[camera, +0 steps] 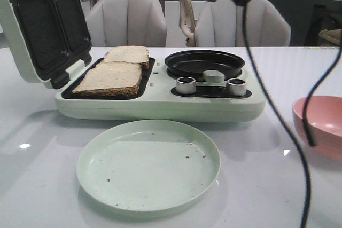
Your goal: Make breakfast with bread and shrimp
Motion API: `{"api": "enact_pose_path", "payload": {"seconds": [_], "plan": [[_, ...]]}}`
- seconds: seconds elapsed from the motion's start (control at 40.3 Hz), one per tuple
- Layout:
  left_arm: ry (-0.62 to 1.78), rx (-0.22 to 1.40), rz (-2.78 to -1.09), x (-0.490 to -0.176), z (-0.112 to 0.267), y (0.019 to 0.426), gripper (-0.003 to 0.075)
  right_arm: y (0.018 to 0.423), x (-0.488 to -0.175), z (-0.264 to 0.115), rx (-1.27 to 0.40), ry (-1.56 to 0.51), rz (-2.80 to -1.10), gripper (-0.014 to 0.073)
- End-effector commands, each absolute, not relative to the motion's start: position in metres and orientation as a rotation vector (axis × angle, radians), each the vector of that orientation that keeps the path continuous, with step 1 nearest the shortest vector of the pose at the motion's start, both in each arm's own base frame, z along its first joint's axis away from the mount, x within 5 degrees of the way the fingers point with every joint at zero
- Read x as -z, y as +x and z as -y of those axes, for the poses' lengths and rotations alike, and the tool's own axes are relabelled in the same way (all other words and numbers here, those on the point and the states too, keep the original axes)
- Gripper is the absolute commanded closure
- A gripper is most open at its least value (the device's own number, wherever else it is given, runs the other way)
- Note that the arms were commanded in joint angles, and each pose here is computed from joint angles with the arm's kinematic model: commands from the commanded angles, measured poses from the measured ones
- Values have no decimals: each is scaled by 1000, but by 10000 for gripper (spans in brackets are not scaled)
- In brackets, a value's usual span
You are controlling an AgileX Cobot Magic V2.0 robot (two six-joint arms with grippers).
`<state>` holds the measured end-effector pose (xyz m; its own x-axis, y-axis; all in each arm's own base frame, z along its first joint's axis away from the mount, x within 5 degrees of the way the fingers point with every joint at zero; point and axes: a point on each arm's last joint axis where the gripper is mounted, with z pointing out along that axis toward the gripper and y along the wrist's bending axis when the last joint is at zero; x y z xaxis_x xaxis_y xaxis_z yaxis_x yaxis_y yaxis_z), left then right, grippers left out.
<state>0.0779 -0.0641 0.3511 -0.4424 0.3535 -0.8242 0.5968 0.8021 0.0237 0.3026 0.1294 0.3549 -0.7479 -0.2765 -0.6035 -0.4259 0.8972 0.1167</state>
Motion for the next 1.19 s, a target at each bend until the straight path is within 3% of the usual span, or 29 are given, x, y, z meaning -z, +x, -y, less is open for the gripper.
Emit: {"api": "enact_pose_path", "payload": {"seconds": [0.0,0.347,0.62,0.868,1.166], "plan": [[691,378,-1978,-365,67,79,211,268,-387,-110,-289,-456,-2344,164],[691,378,-1978,-365,67,79,211,168,-363,-66,-190,-472,-2269,164],[691,378,-1978,-365,67,79,211,114,-333,-44,-179,-471,-2238,164],[688,389,-1957,-366,68,80,211,89,-326,-35,-186,-463,-2199,164],[686,402,-1962,-366,68,79,211,87,-325,-34,-185,-465,-2206,164]]}}
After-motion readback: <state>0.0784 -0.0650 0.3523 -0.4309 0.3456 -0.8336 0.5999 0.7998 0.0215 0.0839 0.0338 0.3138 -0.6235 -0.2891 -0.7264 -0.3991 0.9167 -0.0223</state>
